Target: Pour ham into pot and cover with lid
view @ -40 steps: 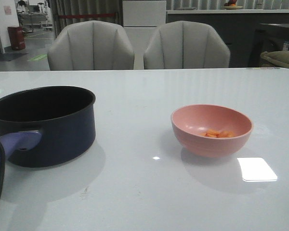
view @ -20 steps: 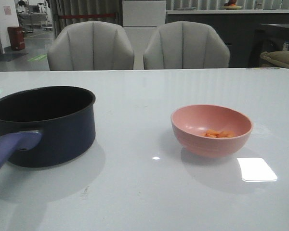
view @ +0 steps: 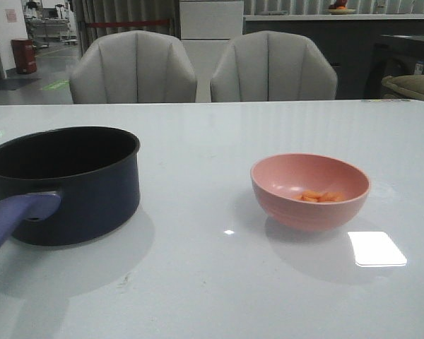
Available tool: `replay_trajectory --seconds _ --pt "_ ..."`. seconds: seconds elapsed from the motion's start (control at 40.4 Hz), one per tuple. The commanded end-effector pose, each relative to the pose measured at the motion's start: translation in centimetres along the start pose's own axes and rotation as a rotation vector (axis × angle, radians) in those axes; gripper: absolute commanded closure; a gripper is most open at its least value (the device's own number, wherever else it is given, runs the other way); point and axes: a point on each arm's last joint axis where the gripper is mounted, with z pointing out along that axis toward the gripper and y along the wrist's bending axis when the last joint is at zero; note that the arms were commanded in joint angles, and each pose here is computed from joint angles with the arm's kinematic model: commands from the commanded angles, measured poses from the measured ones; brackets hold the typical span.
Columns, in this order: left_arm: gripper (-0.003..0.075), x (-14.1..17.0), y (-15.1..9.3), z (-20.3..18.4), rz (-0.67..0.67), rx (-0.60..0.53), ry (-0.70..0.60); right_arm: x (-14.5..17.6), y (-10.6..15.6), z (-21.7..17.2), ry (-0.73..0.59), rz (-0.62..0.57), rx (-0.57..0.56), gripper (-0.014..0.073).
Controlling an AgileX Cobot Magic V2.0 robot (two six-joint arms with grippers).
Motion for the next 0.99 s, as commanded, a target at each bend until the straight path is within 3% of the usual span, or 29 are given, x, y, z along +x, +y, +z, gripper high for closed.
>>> replay_trajectory --seconds 0.0,0.272,0.52,0.792,0.891,0.965 --pt "0.0159 -0.2 -0.3 -2.3 -0.052 0.034 -0.163 -1.1 -0.1 -0.2 -0.111 -0.014 0.014 0.0449" --pt "0.0159 4.1 -0.2 -6.2 -0.056 0.041 -0.291 -1.1 -0.1 -0.2 -0.111 -0.014 0.014 0.0449" --pt "0.0159 7.0 -0.1 -6.6 -0.057 0.046 -0.380 -1.1 -0.1 -0.2 -0.110 -0.014 0.014 0.0449" --pt "0.0159 7.2 -0.2 -6.6 -0.054 0.084 -0.381 -1.3 -0.1 -0.3 -0.136 -0.015 0.017 0.0449" --pt "0.0159 7.2 -0.3 -6.6 -0.051 0.085 -0.371 -2.2 -0.2 -0.4 -0.203 0.009 0.021 0.0449" --pt "0.0159 7.2 -0.3 -6.6 -0.051 0.085 -0.371 -3.4 -0.2 -0.4 -0.167 0.036 0.014 0.0449"
